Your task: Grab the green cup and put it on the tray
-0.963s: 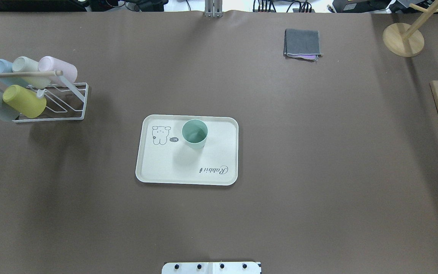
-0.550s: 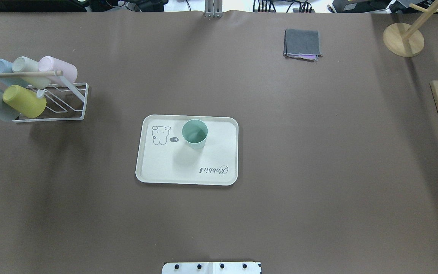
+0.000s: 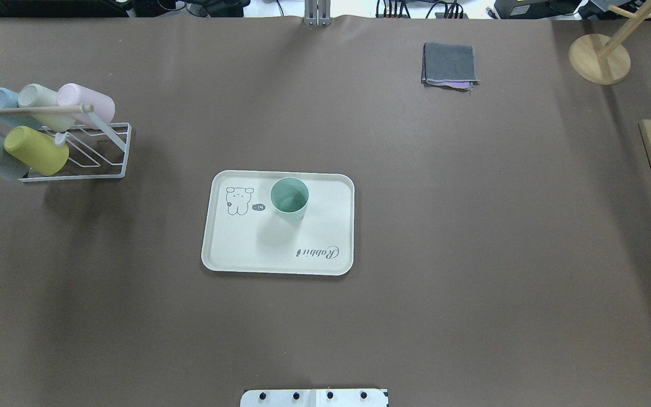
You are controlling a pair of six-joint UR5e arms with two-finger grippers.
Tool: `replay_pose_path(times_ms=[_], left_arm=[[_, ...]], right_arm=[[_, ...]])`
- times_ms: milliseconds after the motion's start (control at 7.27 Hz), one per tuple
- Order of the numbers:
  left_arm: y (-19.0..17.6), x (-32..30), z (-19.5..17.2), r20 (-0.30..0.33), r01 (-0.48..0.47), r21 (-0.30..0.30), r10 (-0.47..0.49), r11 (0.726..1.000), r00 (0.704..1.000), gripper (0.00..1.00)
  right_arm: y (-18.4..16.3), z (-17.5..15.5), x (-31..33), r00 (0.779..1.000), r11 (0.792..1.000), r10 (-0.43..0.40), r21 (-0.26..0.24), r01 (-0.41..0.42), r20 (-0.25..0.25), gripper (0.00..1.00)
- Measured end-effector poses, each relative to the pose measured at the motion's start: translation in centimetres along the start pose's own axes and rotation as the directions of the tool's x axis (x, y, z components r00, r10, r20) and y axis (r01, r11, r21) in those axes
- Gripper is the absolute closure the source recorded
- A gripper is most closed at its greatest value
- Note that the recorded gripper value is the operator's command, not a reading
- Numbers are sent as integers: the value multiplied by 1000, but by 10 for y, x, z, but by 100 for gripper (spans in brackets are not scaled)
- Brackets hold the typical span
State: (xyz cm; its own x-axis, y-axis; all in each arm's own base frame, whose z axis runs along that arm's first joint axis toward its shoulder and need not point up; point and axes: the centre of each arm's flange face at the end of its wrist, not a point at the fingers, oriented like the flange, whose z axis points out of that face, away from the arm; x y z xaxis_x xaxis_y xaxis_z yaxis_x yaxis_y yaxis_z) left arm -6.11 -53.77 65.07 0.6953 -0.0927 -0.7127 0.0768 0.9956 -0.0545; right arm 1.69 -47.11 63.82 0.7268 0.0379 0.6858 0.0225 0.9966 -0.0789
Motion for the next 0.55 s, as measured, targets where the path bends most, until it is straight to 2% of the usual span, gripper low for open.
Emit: replay_pose_path(times_ms=[550], left_arm=[[0,2,-4,0,-4,7,4,1000,1000,2]], right_arm=[[-1,3,2,1000,1000,7,-5,-7,-2,0]])
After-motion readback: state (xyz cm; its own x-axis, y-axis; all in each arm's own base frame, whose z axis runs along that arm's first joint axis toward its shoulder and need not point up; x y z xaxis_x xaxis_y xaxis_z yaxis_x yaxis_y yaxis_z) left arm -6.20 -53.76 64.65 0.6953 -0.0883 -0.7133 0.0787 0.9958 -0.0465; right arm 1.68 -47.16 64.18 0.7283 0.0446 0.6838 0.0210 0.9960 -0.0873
